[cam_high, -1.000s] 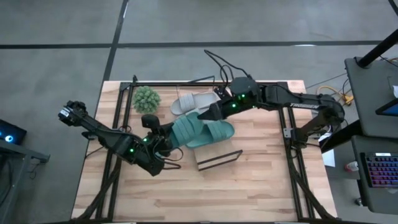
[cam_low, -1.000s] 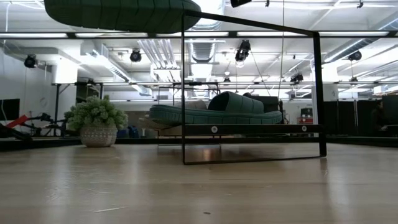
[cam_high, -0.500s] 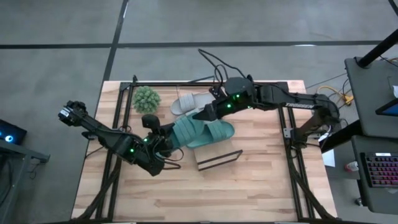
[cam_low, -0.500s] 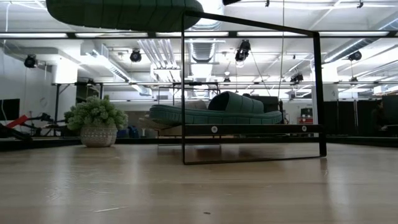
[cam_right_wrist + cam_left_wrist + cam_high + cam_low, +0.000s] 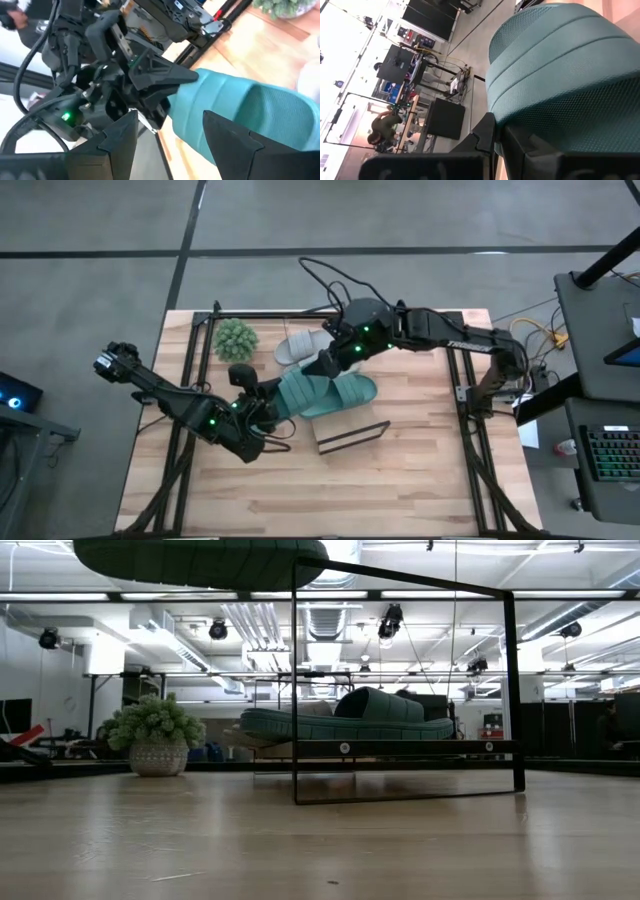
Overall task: Pick and place slides into the shelf
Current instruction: Put the green slipper on the shelf
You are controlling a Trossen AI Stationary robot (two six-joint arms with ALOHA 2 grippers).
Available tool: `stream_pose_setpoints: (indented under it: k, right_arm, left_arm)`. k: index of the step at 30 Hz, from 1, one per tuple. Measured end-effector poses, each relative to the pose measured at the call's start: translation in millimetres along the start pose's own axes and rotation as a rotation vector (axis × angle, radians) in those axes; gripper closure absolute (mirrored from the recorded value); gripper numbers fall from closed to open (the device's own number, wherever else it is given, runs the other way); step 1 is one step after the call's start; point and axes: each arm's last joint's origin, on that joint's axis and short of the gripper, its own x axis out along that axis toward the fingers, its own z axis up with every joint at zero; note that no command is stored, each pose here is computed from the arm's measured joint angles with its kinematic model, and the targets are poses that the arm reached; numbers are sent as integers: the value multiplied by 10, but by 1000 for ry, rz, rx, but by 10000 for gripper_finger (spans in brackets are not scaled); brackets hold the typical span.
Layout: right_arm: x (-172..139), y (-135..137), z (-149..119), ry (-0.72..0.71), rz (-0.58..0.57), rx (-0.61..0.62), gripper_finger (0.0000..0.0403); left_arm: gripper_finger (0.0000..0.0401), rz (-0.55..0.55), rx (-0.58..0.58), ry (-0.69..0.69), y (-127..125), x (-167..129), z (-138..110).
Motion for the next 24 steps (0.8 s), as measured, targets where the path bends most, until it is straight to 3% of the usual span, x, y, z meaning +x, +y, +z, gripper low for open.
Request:
stream_pose_setpoints:
  k: [11,24]
  right_arm:
    - [7,86,78,25,-31,-47,188]
    - [144,-29,21,109,-44,-16,188]
  left_arm:
    - [401,0,7,1,-13,3,-10]
    - [401,0,-3,-1,-13,3,-5]
